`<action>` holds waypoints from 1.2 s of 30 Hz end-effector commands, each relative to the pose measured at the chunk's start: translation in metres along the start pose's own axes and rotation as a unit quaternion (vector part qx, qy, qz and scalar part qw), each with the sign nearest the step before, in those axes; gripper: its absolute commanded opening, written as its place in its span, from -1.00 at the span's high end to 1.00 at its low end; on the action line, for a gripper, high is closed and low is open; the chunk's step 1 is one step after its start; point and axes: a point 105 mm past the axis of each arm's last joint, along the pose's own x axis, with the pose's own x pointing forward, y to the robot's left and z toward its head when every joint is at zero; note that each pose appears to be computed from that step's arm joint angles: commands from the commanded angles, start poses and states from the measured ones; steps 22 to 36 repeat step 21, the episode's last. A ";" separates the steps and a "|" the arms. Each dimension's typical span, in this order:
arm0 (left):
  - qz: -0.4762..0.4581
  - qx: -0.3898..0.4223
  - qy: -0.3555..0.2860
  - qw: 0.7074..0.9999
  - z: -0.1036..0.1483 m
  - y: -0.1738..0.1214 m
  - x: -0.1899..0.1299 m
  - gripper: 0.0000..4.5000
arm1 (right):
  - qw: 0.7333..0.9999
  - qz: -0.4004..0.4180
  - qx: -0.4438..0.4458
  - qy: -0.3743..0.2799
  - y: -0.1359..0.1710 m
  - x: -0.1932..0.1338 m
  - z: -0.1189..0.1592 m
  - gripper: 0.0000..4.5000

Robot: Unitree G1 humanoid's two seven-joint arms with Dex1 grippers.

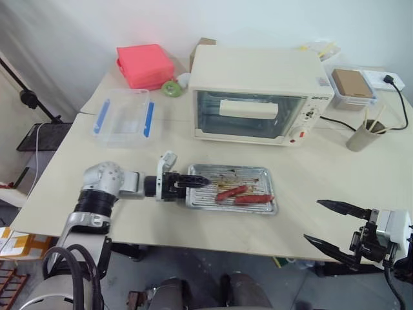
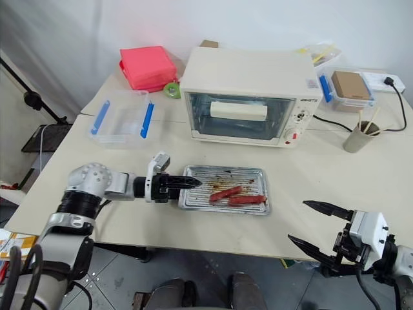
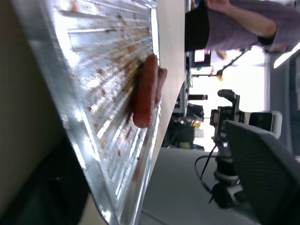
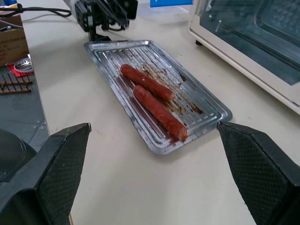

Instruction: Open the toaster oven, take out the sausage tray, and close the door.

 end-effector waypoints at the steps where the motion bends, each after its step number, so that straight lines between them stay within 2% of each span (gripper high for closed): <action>1: 0.064 0.082 -0.037 0.994 -0.002 0.012 -0.041 -0.98 | 1.000 0.015 -0.017 -0.006 -0.007 0.003 0.003 -1.00; 3: 0.107 0.181 -0.066 0.975 0.000 0.015 -0.077 -0.98 | 0.999 0.022 -0.020 -0.013 -0.014 0.008 0.004 -1.00; 5: 0.120 0.274 -0.060 0.952 -0.004 0.012 -0.094 -0.98 | 0.999 0.026 -0.023 -0.017 -0.018 0.011 0.005 -1.00; 7: 0.133 0.381 -0.079 0.911 -0.003 0.009 -0.109 -0.98 | 0.999 0.035 -0.023 -0.025 -0.021 0.014 0.009 -1.00; 9: 0.159 0.450 -0.104 0.872 0.001 0.008 -0.123 -0.98 | 0.998 0.048 -0.025 -0.030 -0.024 0.018 0.013 -1.00; 13: 0.169 0.588 -0.058 0.789 -0.012 0.003 -0.139 -0.98 | 0.996 0.075 -0.031 -0.038 -0.028 0.026 0.022 -1.00; 15: 0.173 0.615 -0.050 0.768 -0.015 0.002 -0.144 -0.98 | 0.994 0.091 -0.035 -0.041 -0.029 0.029 0.027 -1.00; 20: 0.173 0.648 -0.073 0.738 -0.014 -0.006 -0.143 -0.98 | 0.991 0.118 -0.039 -0.045 -0.030 0.037 0.033 -1.00; 36: 0.169 0.650 -0.076 0.737 -0.015 -0.007 -0.142 -0.98 | 0.991 0.119 -0.040 -0.046 -0.031 0.039 0.033 -1.00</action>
